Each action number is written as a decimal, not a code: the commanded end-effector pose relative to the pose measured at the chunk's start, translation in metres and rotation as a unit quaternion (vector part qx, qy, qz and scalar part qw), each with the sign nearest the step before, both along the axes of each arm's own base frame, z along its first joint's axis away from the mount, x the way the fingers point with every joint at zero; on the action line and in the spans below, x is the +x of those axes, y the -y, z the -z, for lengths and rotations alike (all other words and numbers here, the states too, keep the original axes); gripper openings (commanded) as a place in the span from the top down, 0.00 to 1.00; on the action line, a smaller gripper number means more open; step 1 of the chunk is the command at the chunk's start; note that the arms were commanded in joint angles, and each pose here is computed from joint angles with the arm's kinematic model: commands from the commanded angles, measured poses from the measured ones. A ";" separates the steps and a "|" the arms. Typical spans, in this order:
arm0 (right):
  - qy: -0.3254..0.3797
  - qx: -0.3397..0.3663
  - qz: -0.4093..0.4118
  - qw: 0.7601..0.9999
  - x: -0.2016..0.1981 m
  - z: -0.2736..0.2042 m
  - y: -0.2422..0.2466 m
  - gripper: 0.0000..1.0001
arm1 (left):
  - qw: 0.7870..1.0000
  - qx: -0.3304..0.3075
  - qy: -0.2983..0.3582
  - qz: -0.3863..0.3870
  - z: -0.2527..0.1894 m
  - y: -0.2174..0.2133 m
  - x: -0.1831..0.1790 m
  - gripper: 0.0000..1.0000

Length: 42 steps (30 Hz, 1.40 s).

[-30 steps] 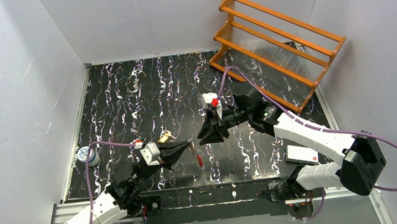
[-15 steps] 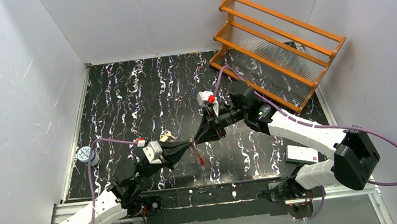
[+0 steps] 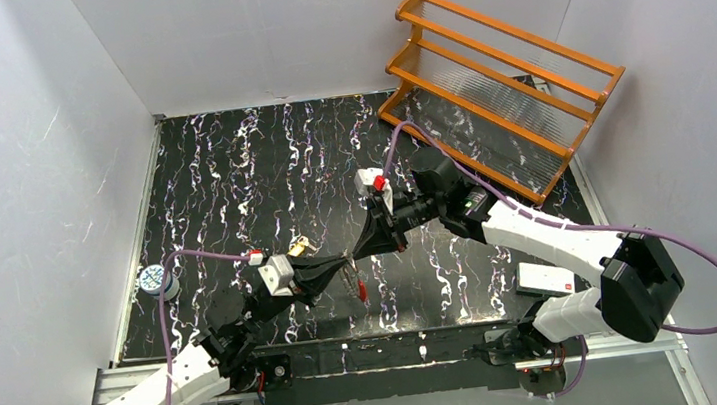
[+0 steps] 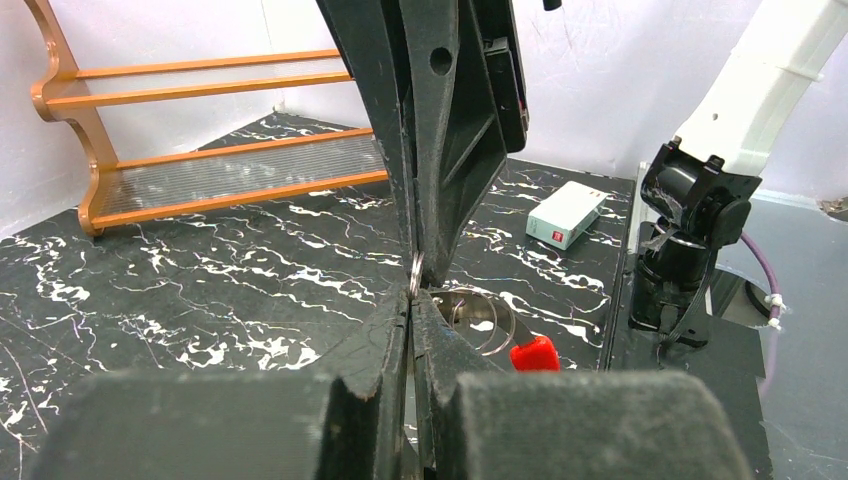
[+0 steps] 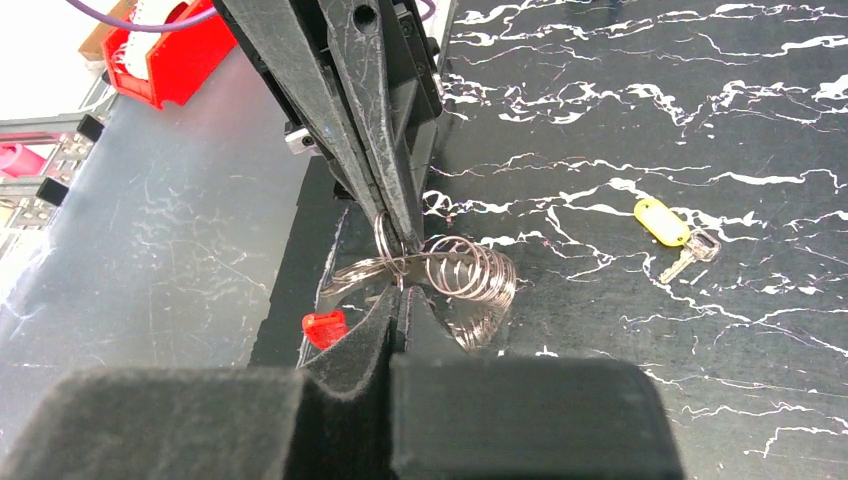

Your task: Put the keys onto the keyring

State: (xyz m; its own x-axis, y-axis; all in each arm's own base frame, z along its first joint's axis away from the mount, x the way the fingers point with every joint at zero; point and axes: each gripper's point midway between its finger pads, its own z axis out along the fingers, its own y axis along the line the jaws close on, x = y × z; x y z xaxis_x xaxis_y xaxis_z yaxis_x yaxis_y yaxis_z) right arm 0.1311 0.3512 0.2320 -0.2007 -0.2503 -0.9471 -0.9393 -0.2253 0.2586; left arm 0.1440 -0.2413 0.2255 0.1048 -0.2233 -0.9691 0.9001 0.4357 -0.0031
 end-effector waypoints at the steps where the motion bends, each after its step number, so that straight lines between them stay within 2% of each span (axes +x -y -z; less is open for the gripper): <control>1: 0.017 0.002 0.002 1.000 0.007 -0.005 -0.004 0.99 | 0.999 -0.034 0.029 0.000 -0.027 -0.003 -0.002 1.00; 6: 0.004 0.007 -0.019 1.000 0.003 -0.005 -0.008 0.99 | 0.999 -0.033 0.029 0.000 -0.027 -0.002 -0.002 1.00; 11: 0.029 0.021 -0.004 0.999 0.004 -0.014 -0.004 0.62 | 0.999 -0.030 0.027 0.001 -0.025 -0.002 -0.002 1.00; 14: 0.054 0.041 0.008 0.998 0.004 -0.025 0.000 0.54 | 0.999 -0.028 0.025 0.001 -0.024 -0.001 -0.001 1.00; 17: 0.062 0.057 0.005 0.996 0.001 -0.034 0.001 0.52 | 0.999 -0.027 0.024 0.002 -0.023 -0.001 -0.002 1.00; 23: 0.050 0.066 -0.005 0.997 -0.001 -0.040 -0.003 0.55 | 0.999 -0.028 0.026 0.004 -0.023 -0.001 -0.002 1.00; 35: 0.031 0.045 -0.016 0.998 -0.005 -0.021 -0.013 0.58 | 0.999 -0.030 0.026 0.004 -0.025 -0.001 -0.003 1.00; 40: 0.031 0.045 -0.019 0.998 -0.005 -0.021 -0.015 0.76 | 0.999 -0.029 0.025 0.004 -0.024 0.000 -0.002 1.00; 42: 0.031 0.045 -0.019 0.998 -0.005 -0.022 -0.015 0.90 | 0.999 -0.028 0.024 0.004 -0.024 0.000 -0.002 1.00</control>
State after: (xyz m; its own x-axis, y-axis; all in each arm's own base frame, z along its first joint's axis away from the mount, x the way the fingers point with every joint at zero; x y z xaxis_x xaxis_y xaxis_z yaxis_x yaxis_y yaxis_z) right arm 0.1264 0.3622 0.2431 -0.1643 -0.2060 -0.9646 -0.9418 -0.2581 0.2156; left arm 0.1439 -0.2422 0.2252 0.1035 -0.2229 -0.9693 0.9018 0.4322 -0.0031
